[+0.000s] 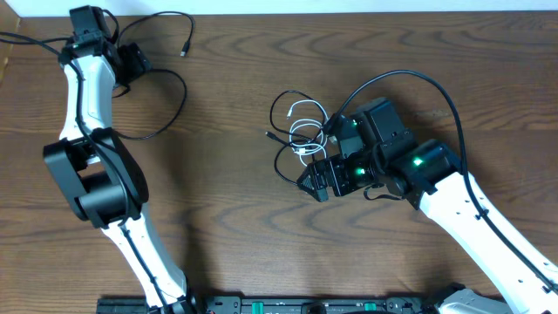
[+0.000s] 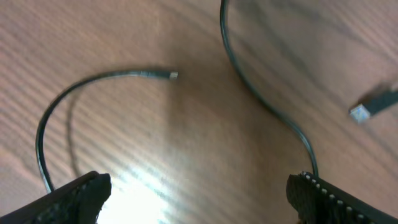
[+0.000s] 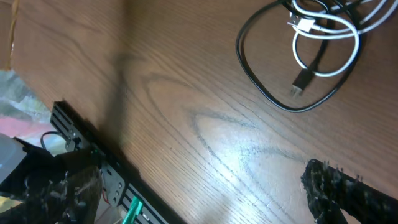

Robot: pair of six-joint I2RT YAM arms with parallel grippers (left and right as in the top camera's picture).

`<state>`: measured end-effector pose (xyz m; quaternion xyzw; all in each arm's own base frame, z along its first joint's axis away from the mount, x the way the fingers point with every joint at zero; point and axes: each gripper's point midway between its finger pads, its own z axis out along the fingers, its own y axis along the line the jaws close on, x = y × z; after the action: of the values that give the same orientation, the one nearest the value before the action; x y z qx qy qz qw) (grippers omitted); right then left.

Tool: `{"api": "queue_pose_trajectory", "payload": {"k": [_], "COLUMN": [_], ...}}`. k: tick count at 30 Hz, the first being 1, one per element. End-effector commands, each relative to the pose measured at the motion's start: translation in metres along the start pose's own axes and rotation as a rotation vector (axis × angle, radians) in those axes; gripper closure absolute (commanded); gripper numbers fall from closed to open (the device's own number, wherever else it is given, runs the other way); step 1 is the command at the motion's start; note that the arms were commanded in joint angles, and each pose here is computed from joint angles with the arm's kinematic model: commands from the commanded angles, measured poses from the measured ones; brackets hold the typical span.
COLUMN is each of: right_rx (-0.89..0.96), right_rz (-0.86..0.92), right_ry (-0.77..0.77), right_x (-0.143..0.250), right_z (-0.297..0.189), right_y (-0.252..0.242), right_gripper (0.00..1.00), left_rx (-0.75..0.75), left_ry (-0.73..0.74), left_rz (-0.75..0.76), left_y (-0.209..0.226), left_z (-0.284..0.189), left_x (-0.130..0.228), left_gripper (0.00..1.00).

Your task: Untangle cables

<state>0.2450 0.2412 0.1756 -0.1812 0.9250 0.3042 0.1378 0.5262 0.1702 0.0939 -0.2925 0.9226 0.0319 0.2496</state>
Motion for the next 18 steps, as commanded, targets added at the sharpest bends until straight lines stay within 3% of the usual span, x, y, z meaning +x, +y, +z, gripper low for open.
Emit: {"api": "queue_pose_trajectory", "payload": {"k": [1,7,9,13,18], "right_rx": [0.087,0.239,0.274,0.358,0.405], "right_rz": [0.115,0.265,0.306,0.409,0.519], "right_ry": [-0.011,-0.042,-0.057,-0.075,-0.064], "right_x": [0.001,0.000,-0.001,0.003,0.017], "right_z": [-0.002,-0.016,-0.023,-0.040,-0.051], "right_y": [-0.018,-0.063,-0.079,-0.117,-0.147], "right_gripper": [0.01,0.01,0.01,0.01,0.01], "left_rx": [0.147,0.576,0.650,0.584,0.381], "left_ry": [-0.015,0.236,0.350,0.550,0.653], "left_rz": [0.041,0.046,0.057,0.171,0.348], "left_y": [-0.030,-0.104,-0.124,-0.149,-0.154], "left_z": [-0.062,-0.116,-0.125,-0.127,-0.111], "left_x": [-0.006,0.050,0.079,0.156,0.233], "left_gripper": [0.03,0.04,0.04,0.04,0.04]}}
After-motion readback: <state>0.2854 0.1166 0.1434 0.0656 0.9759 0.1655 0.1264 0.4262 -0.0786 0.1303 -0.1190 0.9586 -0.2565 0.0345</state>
